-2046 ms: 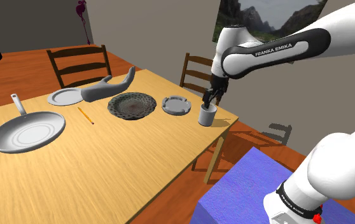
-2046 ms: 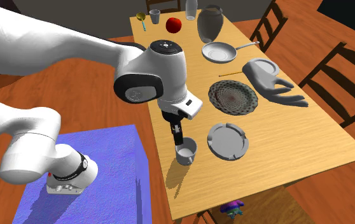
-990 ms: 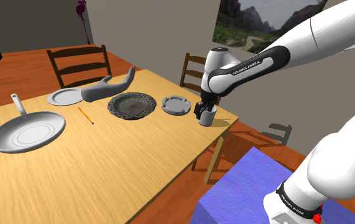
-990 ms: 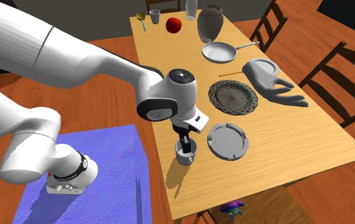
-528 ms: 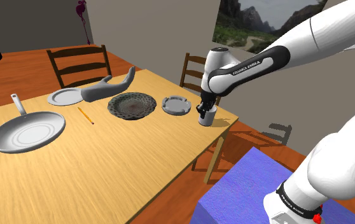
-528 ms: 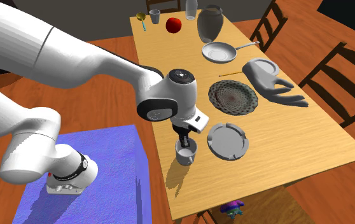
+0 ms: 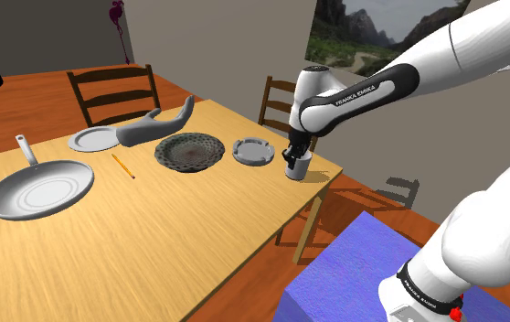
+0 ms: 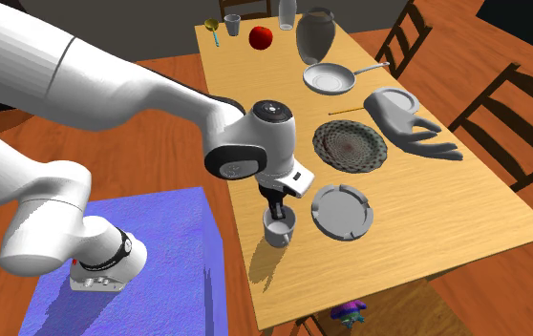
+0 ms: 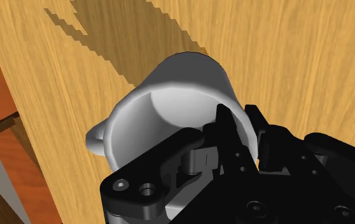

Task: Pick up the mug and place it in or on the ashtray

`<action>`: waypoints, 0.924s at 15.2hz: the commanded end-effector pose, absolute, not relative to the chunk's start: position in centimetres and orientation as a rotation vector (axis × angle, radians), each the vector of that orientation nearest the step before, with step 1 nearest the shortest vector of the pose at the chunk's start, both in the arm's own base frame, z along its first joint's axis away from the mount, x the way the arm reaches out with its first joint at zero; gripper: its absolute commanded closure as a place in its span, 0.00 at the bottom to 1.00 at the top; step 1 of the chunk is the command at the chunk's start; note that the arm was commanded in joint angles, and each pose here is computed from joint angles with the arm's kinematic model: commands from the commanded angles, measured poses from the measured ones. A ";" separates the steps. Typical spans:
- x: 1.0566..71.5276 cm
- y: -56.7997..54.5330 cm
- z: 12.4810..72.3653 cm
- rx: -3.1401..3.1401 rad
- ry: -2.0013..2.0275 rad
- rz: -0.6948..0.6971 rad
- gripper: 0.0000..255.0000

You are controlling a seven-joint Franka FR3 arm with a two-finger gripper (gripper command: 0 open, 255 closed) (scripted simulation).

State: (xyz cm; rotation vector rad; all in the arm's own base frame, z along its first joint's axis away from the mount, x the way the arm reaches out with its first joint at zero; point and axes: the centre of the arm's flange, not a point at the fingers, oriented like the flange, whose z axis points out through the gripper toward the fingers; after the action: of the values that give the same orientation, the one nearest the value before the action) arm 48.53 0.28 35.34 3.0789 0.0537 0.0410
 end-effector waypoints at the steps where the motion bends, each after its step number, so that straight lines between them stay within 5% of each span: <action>1: 48.6 0.2 36.3 3.079 0.054 0.041 1.00; 14: 48.6 0.2 43.1 3.079 0.054 0.041 1.00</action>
State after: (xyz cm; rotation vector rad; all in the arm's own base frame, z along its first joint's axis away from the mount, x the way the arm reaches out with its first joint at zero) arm 48.54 0.24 42.59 3.0788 0.0535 0.0415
